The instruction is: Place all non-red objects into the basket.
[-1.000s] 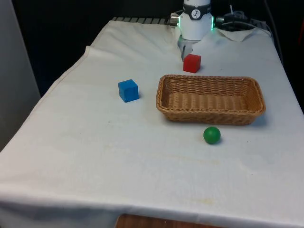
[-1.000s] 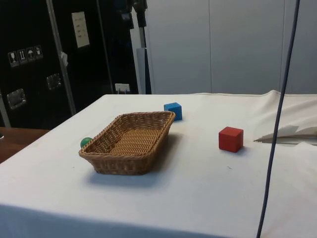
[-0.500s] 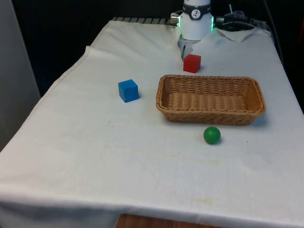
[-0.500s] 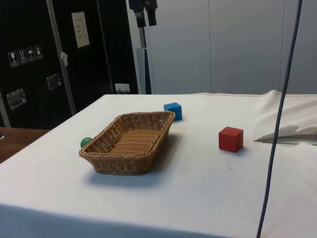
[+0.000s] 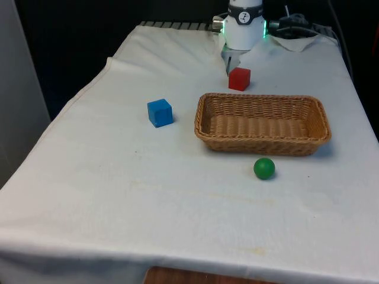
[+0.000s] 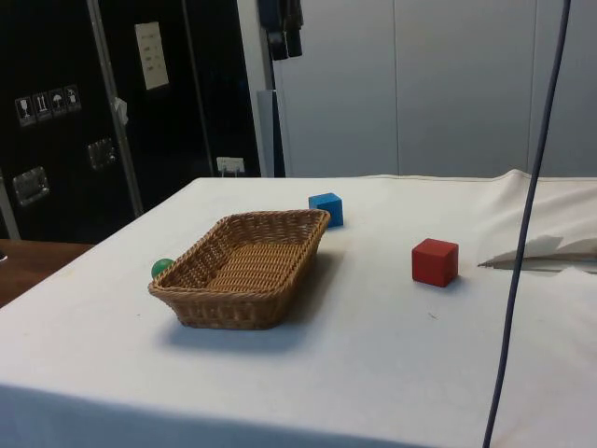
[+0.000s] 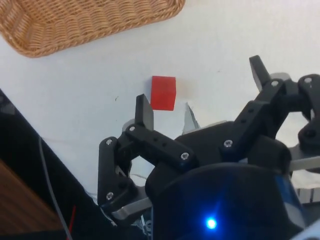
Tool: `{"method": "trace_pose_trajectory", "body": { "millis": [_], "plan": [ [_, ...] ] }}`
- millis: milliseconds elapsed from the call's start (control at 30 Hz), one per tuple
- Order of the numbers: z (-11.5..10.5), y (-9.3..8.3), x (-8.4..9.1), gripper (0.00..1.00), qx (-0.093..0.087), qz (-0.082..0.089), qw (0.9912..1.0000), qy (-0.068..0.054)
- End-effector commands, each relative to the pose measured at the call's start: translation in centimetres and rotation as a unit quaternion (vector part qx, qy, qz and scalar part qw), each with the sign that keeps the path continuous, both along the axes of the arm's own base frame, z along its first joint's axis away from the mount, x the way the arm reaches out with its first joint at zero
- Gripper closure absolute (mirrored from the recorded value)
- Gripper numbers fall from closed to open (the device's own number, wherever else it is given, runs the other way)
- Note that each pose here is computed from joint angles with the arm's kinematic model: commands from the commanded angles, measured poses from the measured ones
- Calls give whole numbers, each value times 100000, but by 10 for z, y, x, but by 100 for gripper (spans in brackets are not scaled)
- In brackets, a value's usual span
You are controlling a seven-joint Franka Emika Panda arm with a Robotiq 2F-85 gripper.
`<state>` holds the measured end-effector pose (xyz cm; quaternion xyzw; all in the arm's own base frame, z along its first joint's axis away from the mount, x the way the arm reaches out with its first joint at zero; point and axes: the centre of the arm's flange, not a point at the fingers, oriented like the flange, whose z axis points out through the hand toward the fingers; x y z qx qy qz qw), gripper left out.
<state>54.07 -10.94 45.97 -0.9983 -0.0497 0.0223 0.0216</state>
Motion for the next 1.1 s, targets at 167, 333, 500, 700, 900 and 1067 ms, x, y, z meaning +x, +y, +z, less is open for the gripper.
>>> {"method": "trace_pose_trajectory", "body": {
  "millis": [167, 333, 500, 700, 900, 1067],
  "plan": [
    [-4, -9, -3, 0, -20, 1732, 99985, -215],
    [-8, -14, -6, 0, 138, 2969, 99956, -140],
    [-11, -17, -7, 0, 183, 3858, 99925, -45],
    [-13, -20, -8, 0, 271, 4312, 99907, 44],
    [-15, -19, -8, 0, 370, 4202, 99909, 564],
    [-16, -20, -8, 0, 301, 4192, 99911, 420]
  ]
}}
